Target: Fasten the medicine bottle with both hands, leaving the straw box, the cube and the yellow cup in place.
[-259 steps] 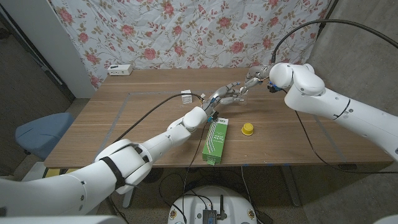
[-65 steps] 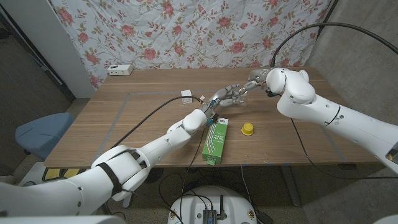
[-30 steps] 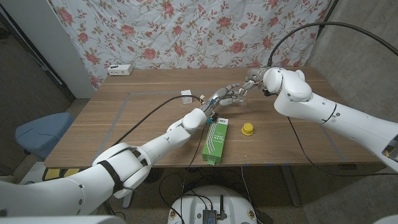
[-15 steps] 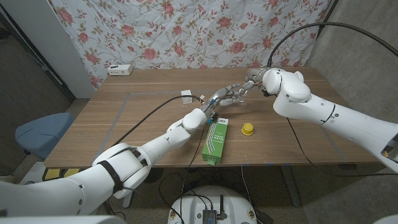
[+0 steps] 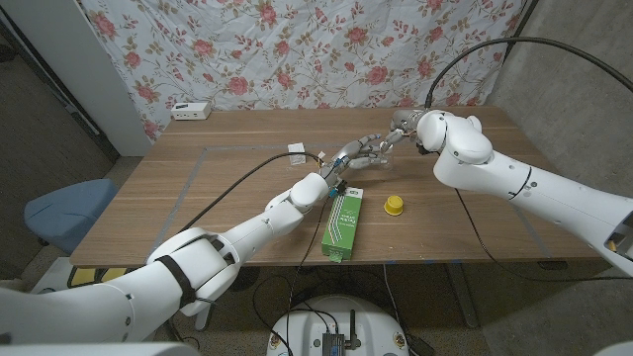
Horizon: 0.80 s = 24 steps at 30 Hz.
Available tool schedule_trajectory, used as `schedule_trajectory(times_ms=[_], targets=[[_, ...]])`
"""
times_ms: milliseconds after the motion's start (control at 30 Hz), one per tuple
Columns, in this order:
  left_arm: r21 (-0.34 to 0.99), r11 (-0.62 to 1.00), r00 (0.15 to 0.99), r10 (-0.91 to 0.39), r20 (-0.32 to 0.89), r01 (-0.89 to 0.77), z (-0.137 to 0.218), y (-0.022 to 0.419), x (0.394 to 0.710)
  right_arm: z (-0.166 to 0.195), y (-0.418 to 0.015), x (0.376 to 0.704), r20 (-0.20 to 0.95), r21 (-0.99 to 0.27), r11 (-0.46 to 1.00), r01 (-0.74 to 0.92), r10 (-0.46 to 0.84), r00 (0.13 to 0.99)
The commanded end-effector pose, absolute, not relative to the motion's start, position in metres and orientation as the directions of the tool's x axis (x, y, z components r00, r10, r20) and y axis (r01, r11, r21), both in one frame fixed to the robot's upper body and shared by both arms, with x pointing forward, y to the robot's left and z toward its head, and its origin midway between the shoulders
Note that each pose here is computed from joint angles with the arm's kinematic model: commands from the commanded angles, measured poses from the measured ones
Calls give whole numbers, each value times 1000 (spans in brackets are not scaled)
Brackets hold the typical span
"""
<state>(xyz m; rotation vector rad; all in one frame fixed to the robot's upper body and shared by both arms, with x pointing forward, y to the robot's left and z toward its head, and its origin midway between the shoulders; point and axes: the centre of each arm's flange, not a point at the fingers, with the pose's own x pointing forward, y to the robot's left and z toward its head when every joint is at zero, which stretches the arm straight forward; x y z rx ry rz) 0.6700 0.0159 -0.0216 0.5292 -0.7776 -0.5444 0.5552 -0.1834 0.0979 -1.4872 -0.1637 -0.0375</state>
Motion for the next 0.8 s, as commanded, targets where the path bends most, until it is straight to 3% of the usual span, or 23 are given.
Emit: schedule_trajectory(times_ms=[33, 800], targets=[[621, 740, 594, -628, 502, 258, -22, 16, 671, 95, -184, 557, 150, -985, 90, 144, 67, 986], [618, 745, 599, -621, 506, 251, -23, 18, 670, 89, -182, 560, 169, -982, 89, 167, 17, 985]])
